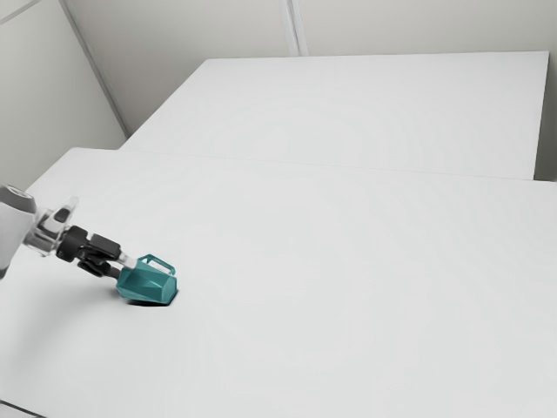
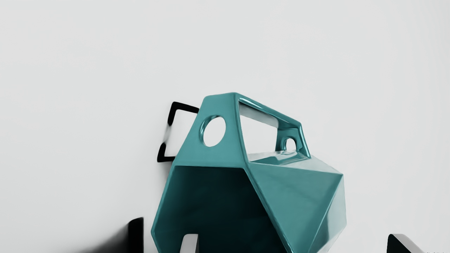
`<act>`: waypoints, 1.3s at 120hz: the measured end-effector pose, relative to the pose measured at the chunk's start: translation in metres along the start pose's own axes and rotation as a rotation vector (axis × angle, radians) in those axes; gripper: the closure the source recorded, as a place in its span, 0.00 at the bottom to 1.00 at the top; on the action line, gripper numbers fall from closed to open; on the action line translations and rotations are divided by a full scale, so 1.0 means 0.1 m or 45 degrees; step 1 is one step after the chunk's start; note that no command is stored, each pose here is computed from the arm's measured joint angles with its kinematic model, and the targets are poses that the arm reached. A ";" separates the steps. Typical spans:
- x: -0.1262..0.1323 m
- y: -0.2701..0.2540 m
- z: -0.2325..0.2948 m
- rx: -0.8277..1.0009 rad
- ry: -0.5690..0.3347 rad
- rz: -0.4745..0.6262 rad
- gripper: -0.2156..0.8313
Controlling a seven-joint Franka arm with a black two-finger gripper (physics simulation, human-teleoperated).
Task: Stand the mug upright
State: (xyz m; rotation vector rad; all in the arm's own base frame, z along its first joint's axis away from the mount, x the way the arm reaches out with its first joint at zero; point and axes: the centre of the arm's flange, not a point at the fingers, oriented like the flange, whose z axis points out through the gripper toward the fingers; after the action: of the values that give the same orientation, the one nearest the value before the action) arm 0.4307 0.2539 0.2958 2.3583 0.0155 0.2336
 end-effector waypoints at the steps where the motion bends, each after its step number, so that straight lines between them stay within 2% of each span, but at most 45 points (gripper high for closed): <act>1: 0.00 0.00 0.00 0.000 -0.001 0.001 0.23; 32: 0.05 0.07 0.18 -0.013 -0.041 0.035 0.23; 43: 0.06 0.08 0.21 -0.017 -0.046 0.041 0.26; 100: 0.08 0.11 0.21 -0.019 -0.040 0.058 0.67; 129: 0.13 0.22 0.15 -0.006 -0.031 0.089 0.83; 156: 0.23 0.47 0.11 0.008 -0.024 0.156 0.92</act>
State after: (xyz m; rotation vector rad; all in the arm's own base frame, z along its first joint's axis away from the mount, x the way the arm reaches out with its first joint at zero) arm 0.4526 0.2146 0.3241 2.3703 -0.1377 0.2706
